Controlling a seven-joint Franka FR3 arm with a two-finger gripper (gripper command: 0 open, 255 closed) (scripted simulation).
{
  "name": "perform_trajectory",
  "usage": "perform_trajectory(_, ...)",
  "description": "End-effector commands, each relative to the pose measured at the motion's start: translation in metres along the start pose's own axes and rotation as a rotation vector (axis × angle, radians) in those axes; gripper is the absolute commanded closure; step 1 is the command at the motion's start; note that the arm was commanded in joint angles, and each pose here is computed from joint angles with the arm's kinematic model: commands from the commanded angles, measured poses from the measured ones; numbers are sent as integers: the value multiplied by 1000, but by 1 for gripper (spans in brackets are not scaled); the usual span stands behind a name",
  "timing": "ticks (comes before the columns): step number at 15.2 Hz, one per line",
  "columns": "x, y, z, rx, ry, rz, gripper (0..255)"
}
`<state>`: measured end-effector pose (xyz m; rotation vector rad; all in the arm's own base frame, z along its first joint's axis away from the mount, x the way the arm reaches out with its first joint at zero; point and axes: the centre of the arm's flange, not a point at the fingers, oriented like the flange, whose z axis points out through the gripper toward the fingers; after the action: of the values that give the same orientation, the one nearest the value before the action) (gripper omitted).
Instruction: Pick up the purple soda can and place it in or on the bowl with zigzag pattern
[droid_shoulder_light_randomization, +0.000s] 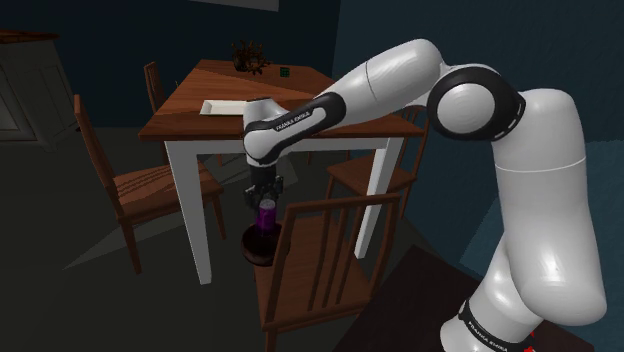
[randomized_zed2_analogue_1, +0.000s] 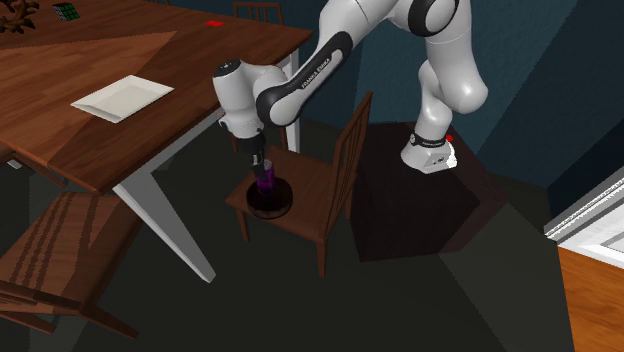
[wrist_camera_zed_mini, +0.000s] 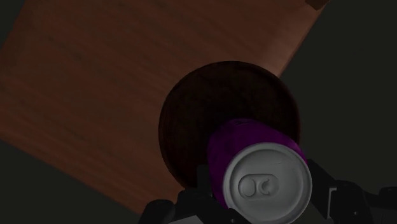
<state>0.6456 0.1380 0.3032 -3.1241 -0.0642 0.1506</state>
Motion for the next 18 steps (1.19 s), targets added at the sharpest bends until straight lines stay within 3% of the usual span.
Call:
perform_trajectory(1,3,-1,10,0,1,0,255)
perform_trajectory(4,4,-1,26,0,1,0,255)
perform_trajectory(12,4,-1,26,0,1,0,255)
perform_trajectory(13,4,-1,26,0,1,0,0)
perform_trajectory(18,4,-1,26,0,1,0,0)
